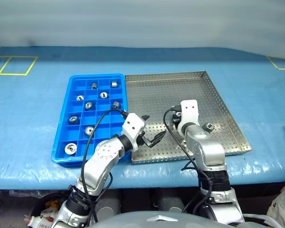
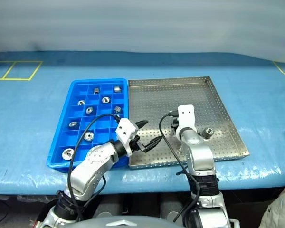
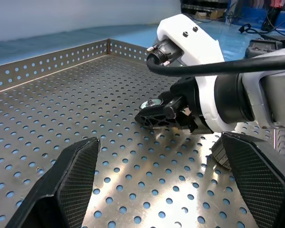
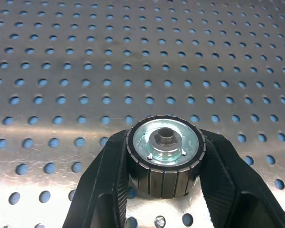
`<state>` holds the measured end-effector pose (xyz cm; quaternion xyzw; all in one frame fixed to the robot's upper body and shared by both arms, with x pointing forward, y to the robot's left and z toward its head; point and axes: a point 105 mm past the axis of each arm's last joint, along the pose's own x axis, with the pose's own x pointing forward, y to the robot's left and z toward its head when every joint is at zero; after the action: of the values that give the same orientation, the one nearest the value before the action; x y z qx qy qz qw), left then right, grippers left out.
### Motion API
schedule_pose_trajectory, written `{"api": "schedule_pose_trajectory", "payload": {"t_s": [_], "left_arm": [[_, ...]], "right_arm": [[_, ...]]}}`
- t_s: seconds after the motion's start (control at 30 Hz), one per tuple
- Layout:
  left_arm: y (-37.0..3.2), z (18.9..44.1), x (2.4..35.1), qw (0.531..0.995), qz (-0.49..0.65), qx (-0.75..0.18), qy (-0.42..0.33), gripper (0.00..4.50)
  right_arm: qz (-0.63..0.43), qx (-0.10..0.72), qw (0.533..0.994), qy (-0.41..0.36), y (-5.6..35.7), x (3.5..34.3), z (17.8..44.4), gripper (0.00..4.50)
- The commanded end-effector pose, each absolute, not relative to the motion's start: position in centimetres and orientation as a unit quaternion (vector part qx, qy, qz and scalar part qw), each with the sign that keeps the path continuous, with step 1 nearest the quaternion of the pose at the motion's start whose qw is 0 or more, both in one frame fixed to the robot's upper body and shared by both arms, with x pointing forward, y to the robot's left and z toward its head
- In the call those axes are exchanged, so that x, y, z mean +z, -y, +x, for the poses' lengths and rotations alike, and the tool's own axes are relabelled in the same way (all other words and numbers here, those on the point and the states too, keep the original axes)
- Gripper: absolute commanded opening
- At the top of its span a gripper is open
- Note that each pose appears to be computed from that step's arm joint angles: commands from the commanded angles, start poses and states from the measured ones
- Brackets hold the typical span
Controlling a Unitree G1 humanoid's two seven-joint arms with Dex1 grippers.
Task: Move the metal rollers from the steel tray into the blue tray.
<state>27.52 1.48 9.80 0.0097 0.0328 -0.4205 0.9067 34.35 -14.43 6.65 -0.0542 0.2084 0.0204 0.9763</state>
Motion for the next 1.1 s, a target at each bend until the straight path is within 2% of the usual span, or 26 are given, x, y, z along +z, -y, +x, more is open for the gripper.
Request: {"api": "schedule_pose_trajectory", "payload": {"t_s": [0.03,0.27,0.47,0.77,1.1], "left_arm": [[-2.2,27.7,12.5,0.919,0.003,-0.395,0.023,4.50],[-5.8,28.0,13.5,0.950,0.012,-0.307,0.045,4.50],[-8.9,27.5,13.7,0.972,0.021,-0.228,0.048,4.50],[-12.1,25.8,13.0,0.987,0.030,-0.156,0.028,4.50],[-11.6,25.6,12.7,0.985,0.024,-0.171,0.021,4.50]], "right_arm": [[-0.078,0.095,0.982,-0.143,11.6,10.8,34.8,1.71],[-0.105,0.214,0.968,-0.081,5.7,14.8,35.6,1.71],[-0.115,0.283,0.951,-0.058,1.7,15.9,35.7,1.71],[-0.110,0.352,0.927,-0.073,-2.0,14.3,34.9,1.71],[-0.117,0.338,0.929,-0.096,-0.4,12.7,34.7,1.71]]}}
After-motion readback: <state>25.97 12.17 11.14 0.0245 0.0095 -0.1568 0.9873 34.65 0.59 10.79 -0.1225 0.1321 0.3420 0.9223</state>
